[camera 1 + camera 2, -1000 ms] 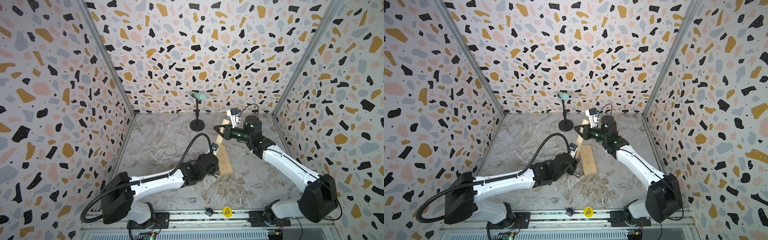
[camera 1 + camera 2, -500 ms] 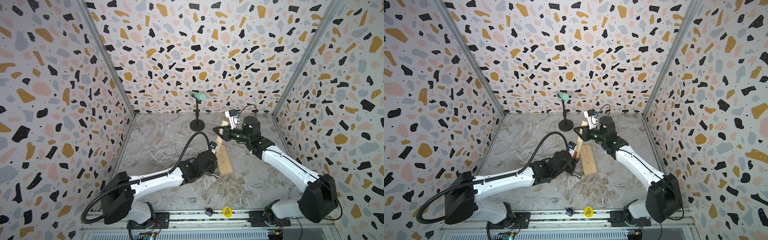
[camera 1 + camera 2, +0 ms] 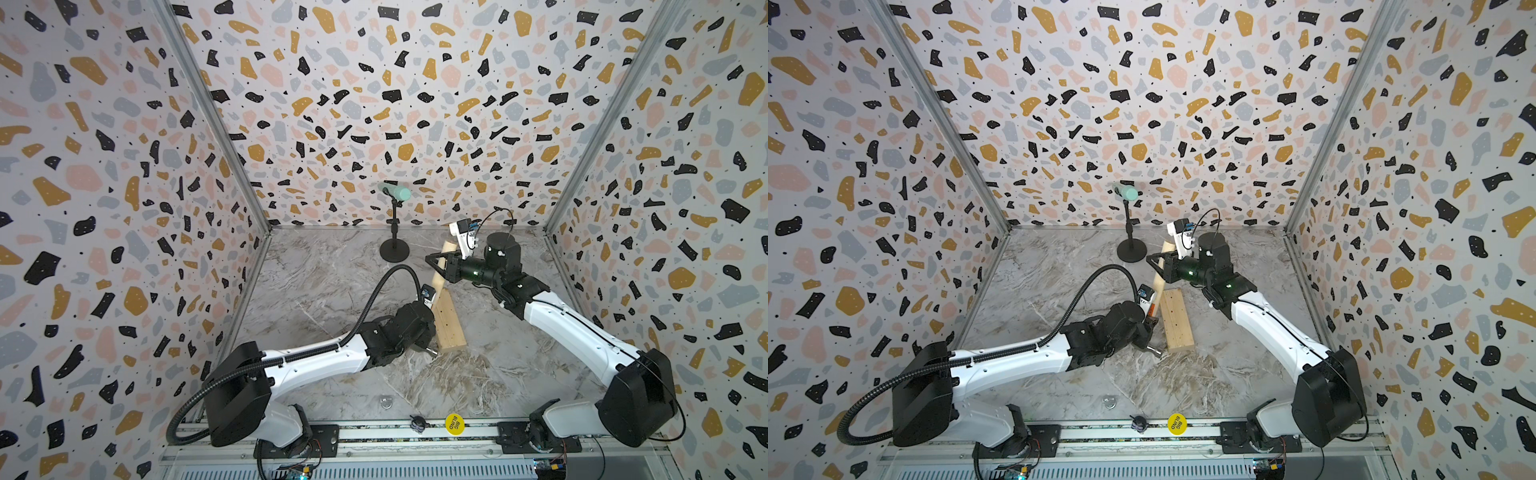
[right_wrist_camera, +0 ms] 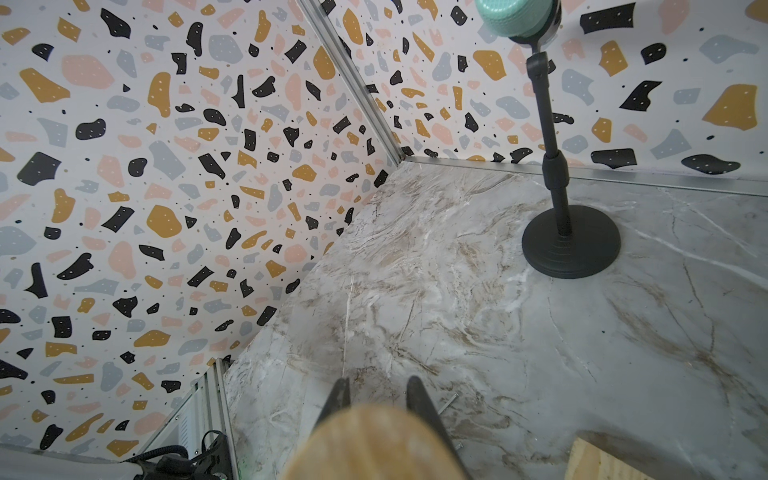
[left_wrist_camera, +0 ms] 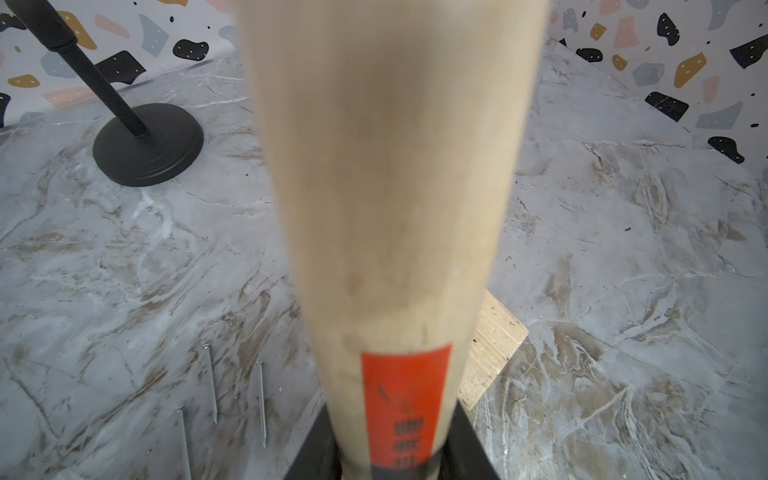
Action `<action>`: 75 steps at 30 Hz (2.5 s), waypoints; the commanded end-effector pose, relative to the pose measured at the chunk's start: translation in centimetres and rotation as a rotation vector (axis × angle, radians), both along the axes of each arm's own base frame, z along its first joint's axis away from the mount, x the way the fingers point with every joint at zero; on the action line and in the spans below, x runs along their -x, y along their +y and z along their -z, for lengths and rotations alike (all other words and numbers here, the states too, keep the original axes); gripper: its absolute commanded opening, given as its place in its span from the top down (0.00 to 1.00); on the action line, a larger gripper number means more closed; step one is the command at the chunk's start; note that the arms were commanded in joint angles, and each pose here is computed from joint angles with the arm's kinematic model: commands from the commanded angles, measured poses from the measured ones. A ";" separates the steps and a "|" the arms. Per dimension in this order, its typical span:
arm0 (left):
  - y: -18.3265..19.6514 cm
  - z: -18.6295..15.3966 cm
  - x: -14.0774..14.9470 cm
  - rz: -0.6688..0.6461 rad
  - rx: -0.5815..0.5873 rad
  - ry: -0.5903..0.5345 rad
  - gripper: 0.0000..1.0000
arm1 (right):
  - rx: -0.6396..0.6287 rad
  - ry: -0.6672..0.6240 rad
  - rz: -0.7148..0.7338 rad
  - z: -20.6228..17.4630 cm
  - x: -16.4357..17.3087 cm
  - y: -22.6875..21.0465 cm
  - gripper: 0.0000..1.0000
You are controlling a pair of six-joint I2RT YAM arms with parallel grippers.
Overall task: Use a claw hammer to pull out a nail
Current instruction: Place the hammer at the center of the board.
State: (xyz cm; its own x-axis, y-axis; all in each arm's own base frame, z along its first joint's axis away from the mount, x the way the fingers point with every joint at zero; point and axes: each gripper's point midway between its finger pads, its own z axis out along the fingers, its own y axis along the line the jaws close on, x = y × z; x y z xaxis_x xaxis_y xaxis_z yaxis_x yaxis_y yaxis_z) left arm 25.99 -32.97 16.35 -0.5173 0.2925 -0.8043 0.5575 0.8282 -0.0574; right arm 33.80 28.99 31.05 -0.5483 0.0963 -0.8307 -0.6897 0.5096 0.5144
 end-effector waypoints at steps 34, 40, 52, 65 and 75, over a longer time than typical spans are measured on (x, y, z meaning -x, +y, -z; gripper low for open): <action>-1.0 2.0 -1.5 -0.008 -0.027 0.081 1.00 | -0.096 -0.159 -0.123 -7.5 3.7 2.0 1.00; -1.0 1.0 -1.6 -0.004 -0.011 0.061 1.00 | -0.089 -0.154 -0.127 -7.4 3.7 2.2 0.87; 0.1 -1.0 -1.7 -0.025 0.019 0.005 1.00 | -0.067 -0.148 -0.106 -6.7 3.3 2.0 0.50; 2.2 -1.5 -1.8 -0.063 0.016 -0.014 1.00 | -0.062 -0.166 -0.046 -7.4 2.0 0.5 0.38; 4.2 -2.1 -1.5 -0.097 0.030 -0.031 1.00 | -0.087 -0.165 -0.006 -7.9 0.6 -1.3 0.38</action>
